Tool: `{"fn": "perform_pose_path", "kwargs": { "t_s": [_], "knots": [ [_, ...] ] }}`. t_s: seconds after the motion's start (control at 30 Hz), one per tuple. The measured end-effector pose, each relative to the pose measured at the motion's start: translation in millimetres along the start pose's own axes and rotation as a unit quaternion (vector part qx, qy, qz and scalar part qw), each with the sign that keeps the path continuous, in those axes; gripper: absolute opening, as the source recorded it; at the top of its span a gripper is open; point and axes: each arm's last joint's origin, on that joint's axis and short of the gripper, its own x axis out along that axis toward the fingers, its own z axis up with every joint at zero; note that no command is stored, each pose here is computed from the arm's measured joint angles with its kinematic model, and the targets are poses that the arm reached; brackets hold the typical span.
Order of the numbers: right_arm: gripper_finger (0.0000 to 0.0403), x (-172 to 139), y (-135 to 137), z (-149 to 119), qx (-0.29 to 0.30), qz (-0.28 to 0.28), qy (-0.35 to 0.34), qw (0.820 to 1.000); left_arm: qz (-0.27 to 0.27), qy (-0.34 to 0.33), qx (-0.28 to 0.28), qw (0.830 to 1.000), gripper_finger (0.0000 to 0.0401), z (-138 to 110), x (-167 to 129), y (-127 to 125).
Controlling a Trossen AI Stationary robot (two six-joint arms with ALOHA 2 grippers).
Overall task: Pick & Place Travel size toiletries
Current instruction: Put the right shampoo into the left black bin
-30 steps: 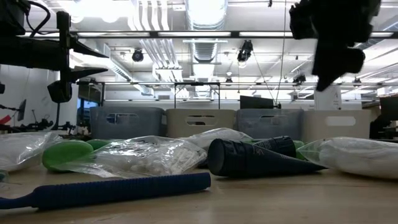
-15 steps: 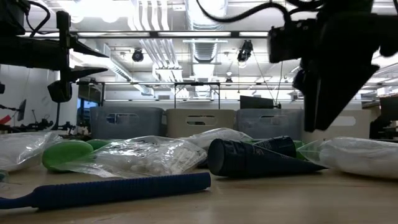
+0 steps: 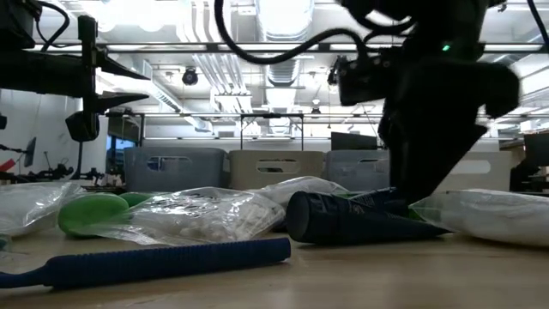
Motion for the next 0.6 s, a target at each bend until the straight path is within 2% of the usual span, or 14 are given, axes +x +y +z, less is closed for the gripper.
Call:
{"fn": "perform_pose_path", "kwargs": {
  "t_s": [0.13,0.3,0.43,0.6],
  "knots": [
    [0.0325,7,-4,5,0.016,0.017,-0.028,0.999,0.000,0.000,0.000,1.000,0.0138,0,0,0],
    [0.0287,16,-17,2,0.031,0.009,-0.012,0.999,-0.001,0.000,0.000,1.000,0.0138,0,0,0],
    [0.0241,19,-23,1,0.050,0.019,0.003,0.999,-0.001,-0.001,-0.001,1.000,0.0138,0,0,0],
    [0.0164,15,-21,3,0.058,0.035,0.015,0.998,-0.001,-0.001,0.000,1.000,0.0138,0,0,0]
  ]
}}
